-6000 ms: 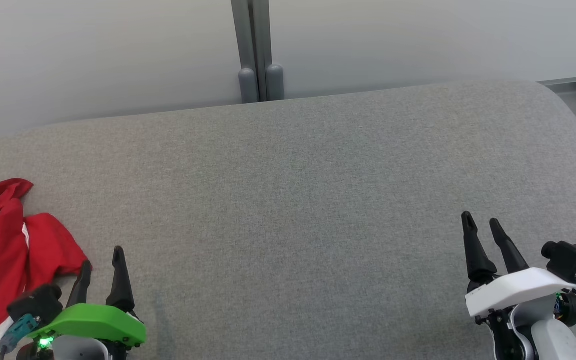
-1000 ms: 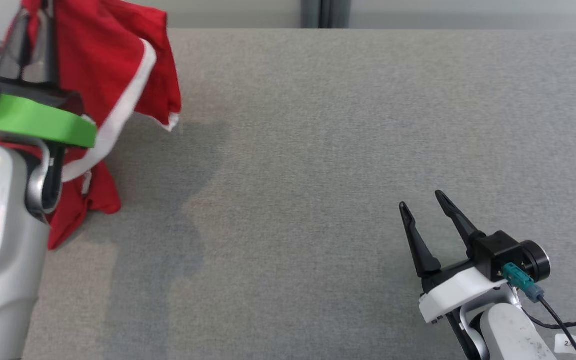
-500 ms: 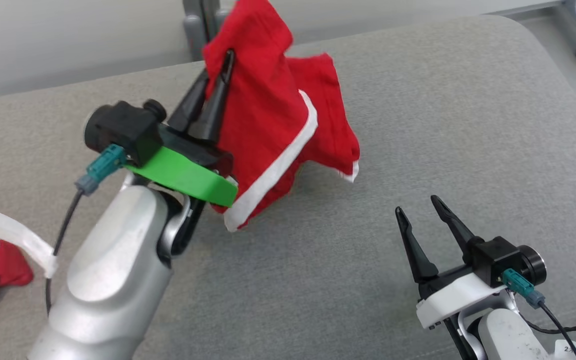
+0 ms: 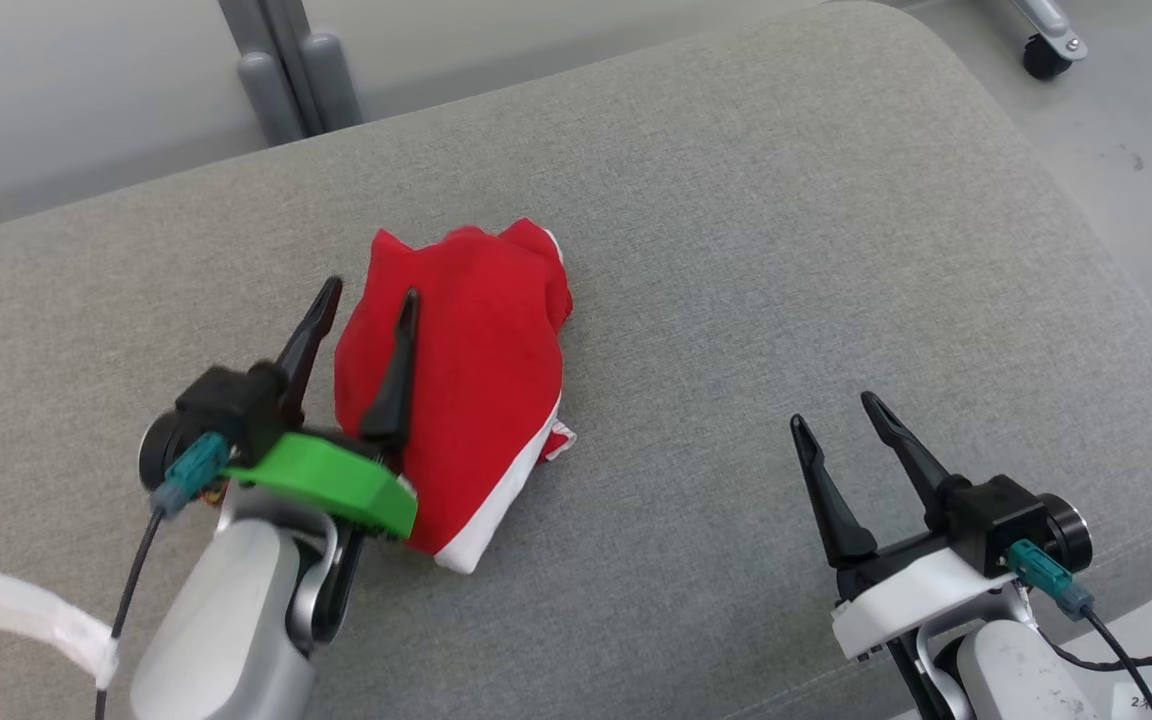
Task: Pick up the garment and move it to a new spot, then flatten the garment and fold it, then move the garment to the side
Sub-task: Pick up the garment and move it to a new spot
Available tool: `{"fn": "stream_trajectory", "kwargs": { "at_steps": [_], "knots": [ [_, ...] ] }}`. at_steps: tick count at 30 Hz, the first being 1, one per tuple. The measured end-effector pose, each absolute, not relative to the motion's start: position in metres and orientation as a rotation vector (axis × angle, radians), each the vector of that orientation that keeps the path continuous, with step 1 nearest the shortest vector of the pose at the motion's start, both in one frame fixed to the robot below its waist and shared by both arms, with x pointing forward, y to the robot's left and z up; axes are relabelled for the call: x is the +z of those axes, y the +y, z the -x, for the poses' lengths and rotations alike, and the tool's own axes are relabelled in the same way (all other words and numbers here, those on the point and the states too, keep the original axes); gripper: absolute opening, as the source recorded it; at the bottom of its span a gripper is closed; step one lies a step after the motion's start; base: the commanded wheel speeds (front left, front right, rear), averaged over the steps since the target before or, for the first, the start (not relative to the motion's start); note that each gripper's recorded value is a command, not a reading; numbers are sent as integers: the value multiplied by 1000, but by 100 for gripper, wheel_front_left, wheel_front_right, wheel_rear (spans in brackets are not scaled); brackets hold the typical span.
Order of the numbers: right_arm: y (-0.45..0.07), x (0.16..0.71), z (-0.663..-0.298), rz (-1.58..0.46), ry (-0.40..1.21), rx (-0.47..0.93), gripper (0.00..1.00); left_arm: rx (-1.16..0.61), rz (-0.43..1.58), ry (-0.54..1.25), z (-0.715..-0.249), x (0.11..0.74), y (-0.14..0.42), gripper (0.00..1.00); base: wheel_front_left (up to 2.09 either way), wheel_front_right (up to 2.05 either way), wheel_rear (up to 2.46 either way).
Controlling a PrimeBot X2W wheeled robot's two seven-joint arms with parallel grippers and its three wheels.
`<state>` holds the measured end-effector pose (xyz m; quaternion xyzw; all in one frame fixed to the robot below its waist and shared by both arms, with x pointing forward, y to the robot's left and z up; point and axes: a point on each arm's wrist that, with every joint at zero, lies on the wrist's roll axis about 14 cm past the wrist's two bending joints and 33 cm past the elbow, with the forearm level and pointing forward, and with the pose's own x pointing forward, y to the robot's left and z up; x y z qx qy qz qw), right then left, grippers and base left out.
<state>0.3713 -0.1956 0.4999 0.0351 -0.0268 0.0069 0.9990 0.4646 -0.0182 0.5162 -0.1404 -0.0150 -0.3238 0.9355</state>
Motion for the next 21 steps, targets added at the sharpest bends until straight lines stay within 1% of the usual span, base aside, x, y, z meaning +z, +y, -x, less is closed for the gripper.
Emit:
{"fn": "stream_trajectory", "kwargs": {
  "at_steps": [3, 10, 21],
  "knots": [
    [-192, 500, -372, -73, -56, 24, 100, -567, 282, 21, -457, 493, 12, 100, 0, 0, 0],
    [-180, 503, -374, -84, -65, 60, 100, -381, 228, 69, -432, 467, 79, 100, 0, 0, 0],
    [-159, 505, -368, -93, -71, 122, 100, -227, 189, 80, -377, 459, 128, 100, 0, 0, 0]
  ]
}}
